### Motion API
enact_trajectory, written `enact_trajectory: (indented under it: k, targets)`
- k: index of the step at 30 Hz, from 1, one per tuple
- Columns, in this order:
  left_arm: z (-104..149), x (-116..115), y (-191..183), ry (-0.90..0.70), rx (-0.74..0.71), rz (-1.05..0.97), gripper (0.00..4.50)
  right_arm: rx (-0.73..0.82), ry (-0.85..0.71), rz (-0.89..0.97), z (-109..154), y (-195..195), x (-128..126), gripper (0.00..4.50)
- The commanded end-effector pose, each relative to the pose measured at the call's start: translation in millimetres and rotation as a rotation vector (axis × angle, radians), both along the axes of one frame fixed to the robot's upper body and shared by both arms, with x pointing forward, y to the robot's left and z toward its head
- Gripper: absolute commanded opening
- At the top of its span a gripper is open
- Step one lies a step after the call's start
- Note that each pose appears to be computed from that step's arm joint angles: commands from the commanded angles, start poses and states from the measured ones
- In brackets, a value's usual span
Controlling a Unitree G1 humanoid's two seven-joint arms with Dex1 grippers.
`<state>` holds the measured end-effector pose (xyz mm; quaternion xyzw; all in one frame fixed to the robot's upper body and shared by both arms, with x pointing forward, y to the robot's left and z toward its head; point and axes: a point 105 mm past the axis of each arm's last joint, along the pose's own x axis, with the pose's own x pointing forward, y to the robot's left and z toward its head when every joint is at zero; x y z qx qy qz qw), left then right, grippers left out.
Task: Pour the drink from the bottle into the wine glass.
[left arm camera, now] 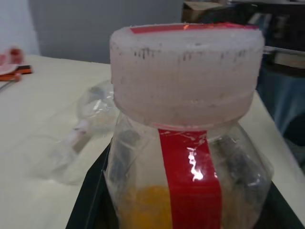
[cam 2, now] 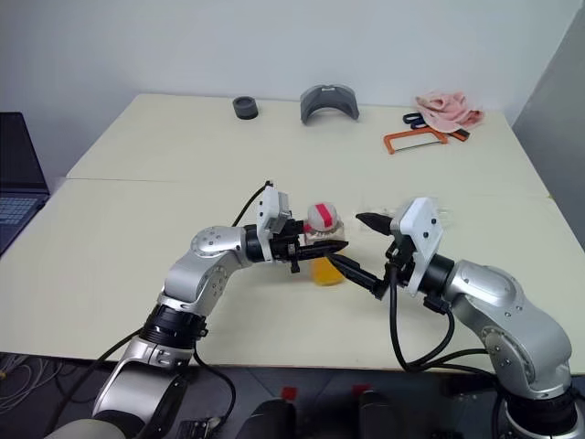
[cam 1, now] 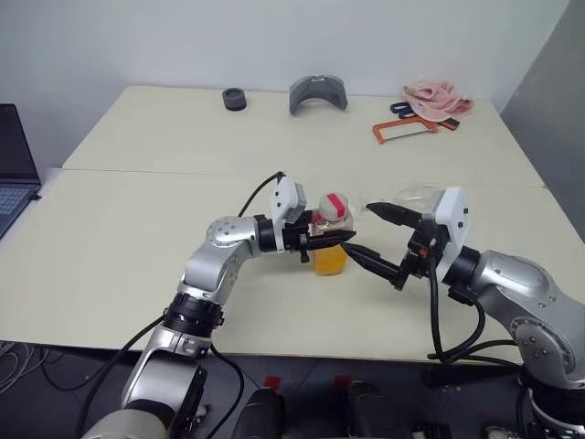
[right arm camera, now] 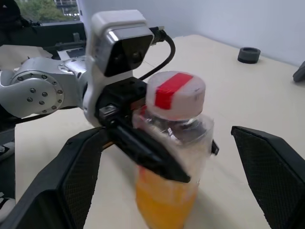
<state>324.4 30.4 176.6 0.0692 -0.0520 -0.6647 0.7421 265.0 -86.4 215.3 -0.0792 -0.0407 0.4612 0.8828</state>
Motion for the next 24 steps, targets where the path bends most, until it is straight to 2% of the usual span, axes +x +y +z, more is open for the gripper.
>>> enact_trajectory:
  k: [1,11,21,24]
  targets:
    - [14.5,-3.6,-6.4,-0.066,0.008,-0.098,1.74,0.001,-0.037,0.019,11.7,9.8,-2.2,4.5]
    - [7.3,-0.3,-8.4,-0.086,0.04,-0.123,1.74,0.061,-0.055,0.033,20.6,26.9,7.8,4.5]
    - [6.5,1.9,-5.5,-0.095,0.042,-0.103,1.74,0.023,-0.052,0.022,13.7,29.1,16.7,4.5]
    - [7.4,1.9,-5.6,-0.097,0.04,-0.102,1.74,0.034,-0.058,0.027,15.6,29.6,17.1,3.57]
